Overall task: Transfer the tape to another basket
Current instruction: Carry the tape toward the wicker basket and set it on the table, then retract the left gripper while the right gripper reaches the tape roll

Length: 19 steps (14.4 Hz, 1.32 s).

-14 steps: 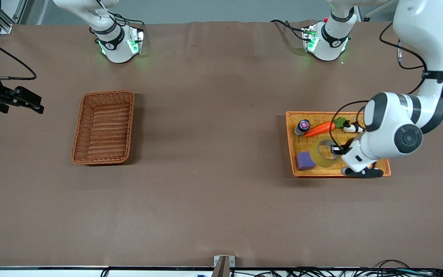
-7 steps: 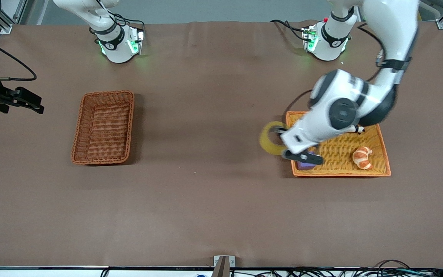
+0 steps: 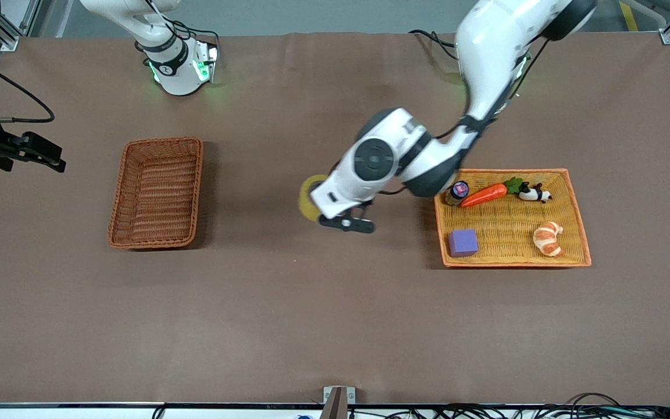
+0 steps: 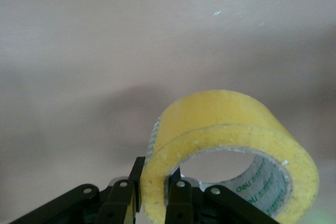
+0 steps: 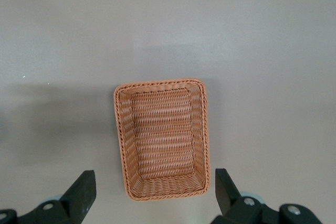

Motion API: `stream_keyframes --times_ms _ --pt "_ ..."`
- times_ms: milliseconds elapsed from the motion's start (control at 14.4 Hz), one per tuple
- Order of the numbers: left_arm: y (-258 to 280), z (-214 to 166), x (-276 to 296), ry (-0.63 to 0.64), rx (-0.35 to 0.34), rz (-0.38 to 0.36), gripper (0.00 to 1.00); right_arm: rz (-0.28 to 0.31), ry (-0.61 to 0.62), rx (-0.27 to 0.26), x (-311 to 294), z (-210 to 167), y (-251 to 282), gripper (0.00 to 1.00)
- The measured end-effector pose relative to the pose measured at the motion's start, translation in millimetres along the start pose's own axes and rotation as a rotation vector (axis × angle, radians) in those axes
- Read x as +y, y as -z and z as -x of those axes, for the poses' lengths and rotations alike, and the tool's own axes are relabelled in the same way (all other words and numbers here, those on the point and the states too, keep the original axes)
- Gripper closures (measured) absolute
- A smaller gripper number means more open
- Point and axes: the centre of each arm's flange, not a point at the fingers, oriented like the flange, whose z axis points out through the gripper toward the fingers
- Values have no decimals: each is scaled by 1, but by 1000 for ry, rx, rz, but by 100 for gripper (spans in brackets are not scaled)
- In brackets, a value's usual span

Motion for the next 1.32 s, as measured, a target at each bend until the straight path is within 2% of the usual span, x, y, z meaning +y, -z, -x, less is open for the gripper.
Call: stream_keyframes --times_ms 209,487,556,695,834,1043,1112,1321 --pt "-53 16 49 -3 92 -2 79 0 0 0 0 0 0 0" --pt "-106 22 63 -15 131 40 76 0 0 -1 0 0 0 0" --pt "-114 21 63 -9 134 53 73 0 0 -1 0 0 0 0" --pt "-109 18 60 18 102 57 54 0 0 -1 0 0 0 0" --pt "-78 15 52 32 37 1 33 0 0 -4 0 0 -1 0" --pt "19 10 35 53 38 -43 4 0 2 -5 -1 0 -1 0" --pt "50 10 22 68 41 -72 0 -1 6 -5 -3 0 -1 0" --pt "116 4 -34 78 69 -126 0 -2 30 -2 -17 1 -1 0"
